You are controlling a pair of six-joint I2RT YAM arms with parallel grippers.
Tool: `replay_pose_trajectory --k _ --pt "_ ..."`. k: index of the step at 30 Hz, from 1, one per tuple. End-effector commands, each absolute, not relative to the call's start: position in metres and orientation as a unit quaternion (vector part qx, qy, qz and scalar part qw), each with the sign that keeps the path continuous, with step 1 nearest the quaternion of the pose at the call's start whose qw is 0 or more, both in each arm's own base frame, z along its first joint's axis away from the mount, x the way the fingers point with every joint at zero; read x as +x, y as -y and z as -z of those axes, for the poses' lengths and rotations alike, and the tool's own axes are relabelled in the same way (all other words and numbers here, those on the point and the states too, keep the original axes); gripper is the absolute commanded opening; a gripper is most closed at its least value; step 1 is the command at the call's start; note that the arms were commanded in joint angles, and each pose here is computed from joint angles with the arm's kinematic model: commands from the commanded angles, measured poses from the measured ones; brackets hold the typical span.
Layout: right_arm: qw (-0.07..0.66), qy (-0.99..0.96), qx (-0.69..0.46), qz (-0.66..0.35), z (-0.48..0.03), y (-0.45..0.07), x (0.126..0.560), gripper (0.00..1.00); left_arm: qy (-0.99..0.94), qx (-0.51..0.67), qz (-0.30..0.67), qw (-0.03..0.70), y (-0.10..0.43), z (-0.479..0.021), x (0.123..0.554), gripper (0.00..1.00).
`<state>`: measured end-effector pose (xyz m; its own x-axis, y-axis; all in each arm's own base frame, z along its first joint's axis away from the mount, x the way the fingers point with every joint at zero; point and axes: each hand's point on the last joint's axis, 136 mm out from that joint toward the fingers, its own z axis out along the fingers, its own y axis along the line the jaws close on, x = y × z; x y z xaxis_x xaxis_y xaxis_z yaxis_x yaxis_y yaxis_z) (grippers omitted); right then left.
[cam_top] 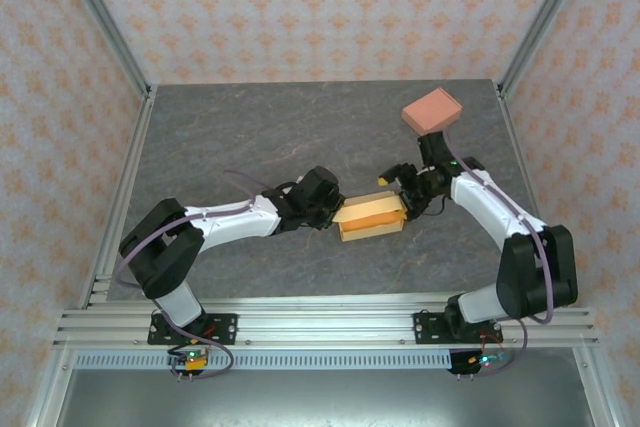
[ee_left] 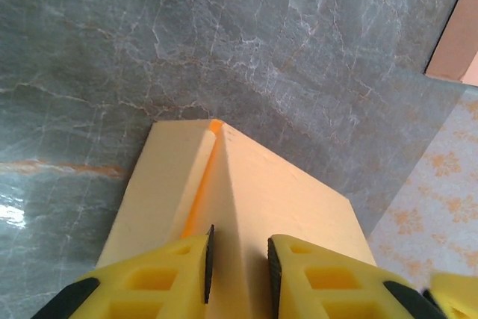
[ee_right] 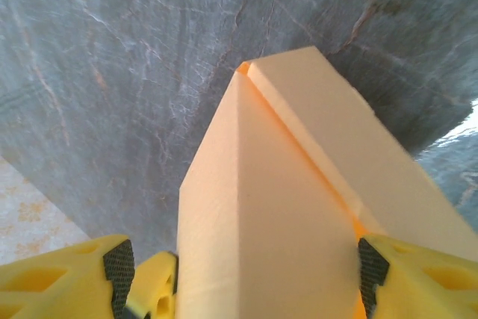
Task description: Fold the paper box
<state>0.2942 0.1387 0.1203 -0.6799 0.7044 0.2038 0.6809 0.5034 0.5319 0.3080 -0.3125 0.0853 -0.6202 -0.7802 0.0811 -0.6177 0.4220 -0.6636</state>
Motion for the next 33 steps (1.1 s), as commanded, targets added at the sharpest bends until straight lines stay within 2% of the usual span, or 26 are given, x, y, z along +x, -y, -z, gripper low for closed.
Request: replay_pose_trajectory --k 1,8,12,16,17,23,27,33 --pt "0.047 -0.871 0.395 -0.289 -0.143 -0.122 0.293 0.8 -0.878 -0.371 0.267 0.141 0.294 -0.071 0.298 0.31" --pt "0.038 -0.875 0.384 -0.292 -0.145 -0.117 0.285 0.79 -0.899 -0.322 0.229 0.187 0.279 -0.088 0.302 0.34" --pt "0.049 -0.881 0.372 -0.288 -0.146 -0.115 0.286 0.73 -0.908 -0.291 0.221 0.206 0.277 -0.092 0.305 0.34" --pt "0.085 -0.927 0.279 -0.237 -0.144 -0.103 0.289 0.71 -0.918 -0.247 0.213 0.227 0.275 -0.099 0.307 0.37" --pt "0.093 -0.94 0.244 -0.218 -0.141 -0.099 0.29 0.68 -0.922 -0.23 0.208 0.231 0.274 -0.101 0.306 0.38" --pt "0.054 -0.967 0.152 -0.195 -0.112 -0.121 0.278 0.65 -0.955 -0.134 0.149 0.22 0.269 -0.097 0.299 0.41" --pt "0.035 -0.977 0.146 -0.154 -0.08 -0.123 0.273 0.62 -0.966 -0.104 0.127 0.201 0.267 -0.084 0.293 0.44" --pt "0.019 -0.984 0.142 -0.102 -0.049 -0.108 0.263 0.56 -0.97 -0.069 0.089 0.215 0.248 -0.082 0.287 0.49"
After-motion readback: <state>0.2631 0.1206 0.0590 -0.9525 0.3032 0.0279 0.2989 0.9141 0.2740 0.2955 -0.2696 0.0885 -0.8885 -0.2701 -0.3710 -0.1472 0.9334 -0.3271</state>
